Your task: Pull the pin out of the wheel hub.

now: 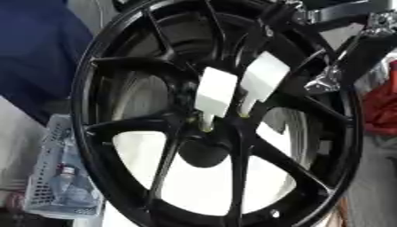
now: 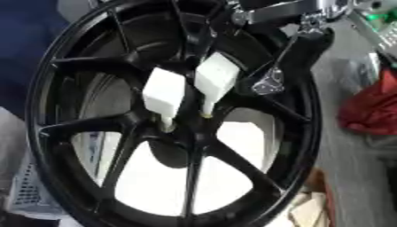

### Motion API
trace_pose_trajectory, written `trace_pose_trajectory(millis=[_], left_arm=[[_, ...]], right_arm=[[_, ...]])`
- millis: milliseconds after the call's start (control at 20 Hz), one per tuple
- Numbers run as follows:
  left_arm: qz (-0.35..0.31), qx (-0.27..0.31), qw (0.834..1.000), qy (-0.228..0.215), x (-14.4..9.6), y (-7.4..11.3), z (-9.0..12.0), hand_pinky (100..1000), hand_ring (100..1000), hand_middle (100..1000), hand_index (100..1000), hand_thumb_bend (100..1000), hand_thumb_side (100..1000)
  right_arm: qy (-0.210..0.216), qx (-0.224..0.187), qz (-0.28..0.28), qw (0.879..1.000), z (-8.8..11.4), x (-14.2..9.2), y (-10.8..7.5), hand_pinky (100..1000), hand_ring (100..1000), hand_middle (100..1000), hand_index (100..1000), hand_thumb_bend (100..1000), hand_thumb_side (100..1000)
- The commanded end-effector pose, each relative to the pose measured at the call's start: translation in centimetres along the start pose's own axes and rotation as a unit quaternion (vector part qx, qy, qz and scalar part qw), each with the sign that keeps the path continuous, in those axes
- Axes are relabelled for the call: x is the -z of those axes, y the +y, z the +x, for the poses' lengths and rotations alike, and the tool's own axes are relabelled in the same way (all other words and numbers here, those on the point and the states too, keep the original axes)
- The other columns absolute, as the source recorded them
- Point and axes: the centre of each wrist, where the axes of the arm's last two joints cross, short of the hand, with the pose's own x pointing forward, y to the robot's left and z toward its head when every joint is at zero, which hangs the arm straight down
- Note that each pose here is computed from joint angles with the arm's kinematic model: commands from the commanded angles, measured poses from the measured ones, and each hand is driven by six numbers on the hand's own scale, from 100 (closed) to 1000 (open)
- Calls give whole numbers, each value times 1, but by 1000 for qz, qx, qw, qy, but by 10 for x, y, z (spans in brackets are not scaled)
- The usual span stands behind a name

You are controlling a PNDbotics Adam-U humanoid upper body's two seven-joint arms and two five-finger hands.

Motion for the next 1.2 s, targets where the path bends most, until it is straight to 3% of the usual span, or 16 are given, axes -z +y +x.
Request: trace_pose_trajectory(millis=[50,700,750,1200], left_arm=[[16,10,1000,-2,-6,14,6,731,691,681,773,286,810],[18,2,1000,4,-6,13,2,731,691,681,773,280,813],[18,2,1000,5,-6,12,2,731,691,681,773,279,813],[19,0,1000,8,-6,12,0,731,692,682,773,275,815]], right_arm=[[11,-6,-8,1000,0,-5,-7,873,866,803,842,299,129],[14,1,-14,1000,-1,-2,-6,864,837,681,751,268,105],[14,1,-13,1000,-1,-2,-6,861,824,632,713,259,100],[8,8,-12,1000,-3,0,-4,843,760,487,564,171,100]])
